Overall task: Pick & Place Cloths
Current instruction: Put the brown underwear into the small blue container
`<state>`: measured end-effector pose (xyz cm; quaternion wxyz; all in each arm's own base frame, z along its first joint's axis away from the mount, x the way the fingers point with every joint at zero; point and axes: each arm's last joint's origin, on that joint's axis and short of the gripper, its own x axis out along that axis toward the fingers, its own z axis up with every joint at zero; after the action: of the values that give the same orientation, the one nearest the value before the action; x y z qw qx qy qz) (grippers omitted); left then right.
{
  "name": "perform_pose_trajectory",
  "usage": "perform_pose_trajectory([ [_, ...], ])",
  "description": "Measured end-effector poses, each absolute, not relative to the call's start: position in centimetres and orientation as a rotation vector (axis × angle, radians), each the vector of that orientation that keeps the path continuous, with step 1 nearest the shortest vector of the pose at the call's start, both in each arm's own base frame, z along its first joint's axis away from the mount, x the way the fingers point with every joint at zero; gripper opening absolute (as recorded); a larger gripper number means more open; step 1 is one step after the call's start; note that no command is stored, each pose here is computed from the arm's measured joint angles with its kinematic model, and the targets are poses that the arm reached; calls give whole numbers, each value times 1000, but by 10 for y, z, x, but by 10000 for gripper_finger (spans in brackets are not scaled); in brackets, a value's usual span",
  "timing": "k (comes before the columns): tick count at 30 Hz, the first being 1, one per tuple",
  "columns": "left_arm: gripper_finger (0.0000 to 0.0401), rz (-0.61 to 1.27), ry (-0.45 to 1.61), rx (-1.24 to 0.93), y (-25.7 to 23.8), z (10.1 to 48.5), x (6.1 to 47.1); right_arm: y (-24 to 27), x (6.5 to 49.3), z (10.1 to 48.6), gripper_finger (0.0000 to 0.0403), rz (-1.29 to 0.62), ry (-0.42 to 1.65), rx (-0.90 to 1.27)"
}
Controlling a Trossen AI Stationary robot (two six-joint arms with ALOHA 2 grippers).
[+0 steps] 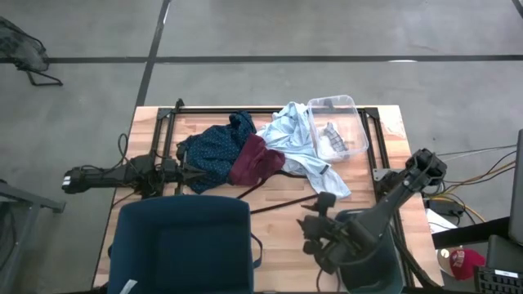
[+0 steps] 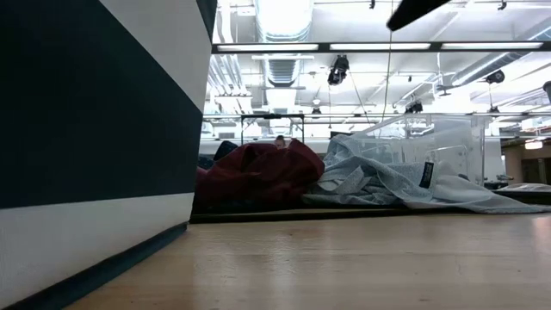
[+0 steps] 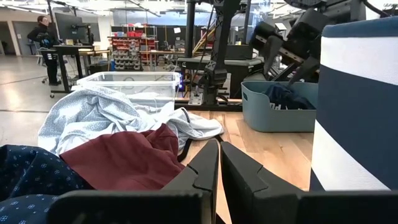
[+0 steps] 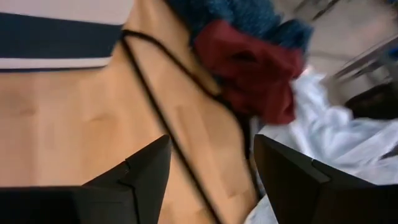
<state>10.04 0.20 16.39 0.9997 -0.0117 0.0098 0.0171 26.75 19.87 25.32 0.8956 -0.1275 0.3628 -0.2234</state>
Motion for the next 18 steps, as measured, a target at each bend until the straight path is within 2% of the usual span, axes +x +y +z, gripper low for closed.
perform_pose_trajectory([
  [4,23,34,20,-23,2,164,100,185,277,242,236,-505,732,-343],
  [11,23,34,20,-23,2,164,100,152,299,219,249,-535,753,-359],
  [18,23,35,20,-23,2,164,100,112,319,201,235,-573,755,-395],
])
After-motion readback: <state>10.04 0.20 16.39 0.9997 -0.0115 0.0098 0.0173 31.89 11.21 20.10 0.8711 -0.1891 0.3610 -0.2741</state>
